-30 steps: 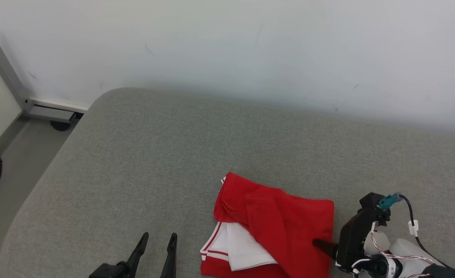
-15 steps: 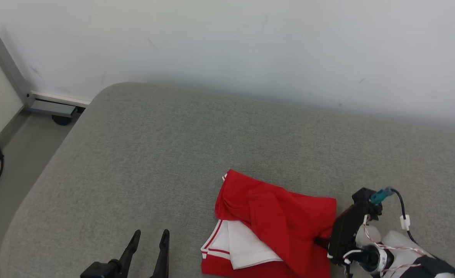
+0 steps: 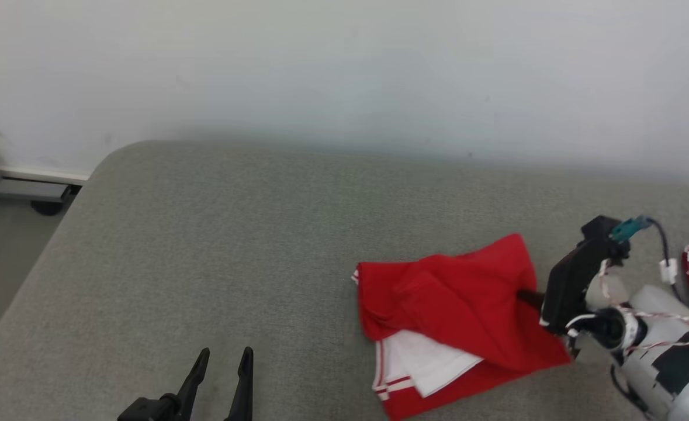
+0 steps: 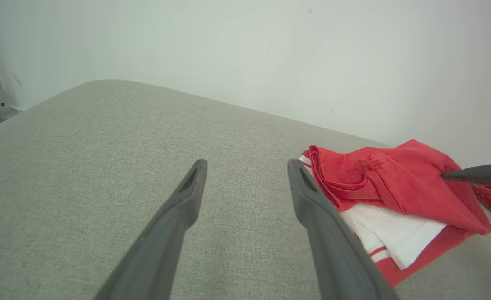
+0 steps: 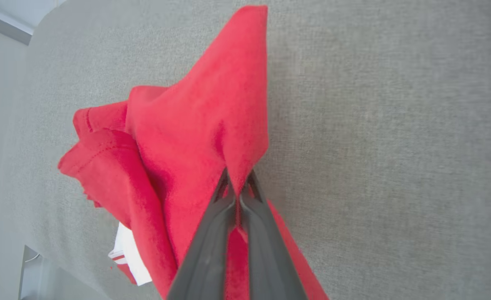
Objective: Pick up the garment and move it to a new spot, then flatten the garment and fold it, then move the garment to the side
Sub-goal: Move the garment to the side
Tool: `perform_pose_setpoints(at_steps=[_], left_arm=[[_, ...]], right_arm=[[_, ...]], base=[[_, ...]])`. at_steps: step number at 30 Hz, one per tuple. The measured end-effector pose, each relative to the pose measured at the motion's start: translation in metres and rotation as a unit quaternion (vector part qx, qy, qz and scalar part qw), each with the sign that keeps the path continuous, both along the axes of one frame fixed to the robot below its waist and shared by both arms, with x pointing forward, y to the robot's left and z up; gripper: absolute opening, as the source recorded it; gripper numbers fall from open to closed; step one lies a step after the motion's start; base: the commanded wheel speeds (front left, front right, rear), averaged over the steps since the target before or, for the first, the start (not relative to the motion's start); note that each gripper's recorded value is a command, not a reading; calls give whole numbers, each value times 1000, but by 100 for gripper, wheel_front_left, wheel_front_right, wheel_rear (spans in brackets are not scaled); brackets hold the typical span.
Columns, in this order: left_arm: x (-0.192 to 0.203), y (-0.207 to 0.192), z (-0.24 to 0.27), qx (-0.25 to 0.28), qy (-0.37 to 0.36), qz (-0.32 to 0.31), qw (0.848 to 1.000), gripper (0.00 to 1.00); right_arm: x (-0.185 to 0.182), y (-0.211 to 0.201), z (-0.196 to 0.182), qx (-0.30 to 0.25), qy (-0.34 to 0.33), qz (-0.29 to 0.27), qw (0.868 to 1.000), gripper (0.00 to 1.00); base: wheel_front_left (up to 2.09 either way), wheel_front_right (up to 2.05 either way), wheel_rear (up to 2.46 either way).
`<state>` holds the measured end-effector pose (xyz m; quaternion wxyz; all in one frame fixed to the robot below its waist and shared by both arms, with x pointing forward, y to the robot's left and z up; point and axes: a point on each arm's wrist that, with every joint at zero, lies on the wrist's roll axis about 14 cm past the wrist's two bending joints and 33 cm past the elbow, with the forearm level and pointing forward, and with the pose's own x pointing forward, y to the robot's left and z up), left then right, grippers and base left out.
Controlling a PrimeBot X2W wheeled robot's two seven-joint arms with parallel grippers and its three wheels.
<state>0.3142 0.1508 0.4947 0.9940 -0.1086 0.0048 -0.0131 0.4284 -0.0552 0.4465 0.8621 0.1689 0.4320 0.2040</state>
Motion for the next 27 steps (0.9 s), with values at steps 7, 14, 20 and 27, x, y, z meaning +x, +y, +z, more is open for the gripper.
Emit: perform_pose_setpoints(at_steps=[7, 14, 20, 27], left_arm=[[9, -16, 4, -1, -6, -28, 1000, 100], [17, -30, 1, -1, -1, -52, 999, 100], [22, -41, -2, -2, 4, -69, 998, 100], [29, -47, -10, 1, 18, -83, 996, 100]], right_arm=[[28, -56, 34, -12, -48, -60, 997, 0], [44, -86, 60, -15, -85, -91, 992, 0], [50, -116, 64, -44, -94, -113, 988, 0], [60, -153, 65, -84, -97, -139, 982, 0]], base=[[0, 0, 0], [0, 0, 0], [0, 0, 0], [0, 0, 0]])
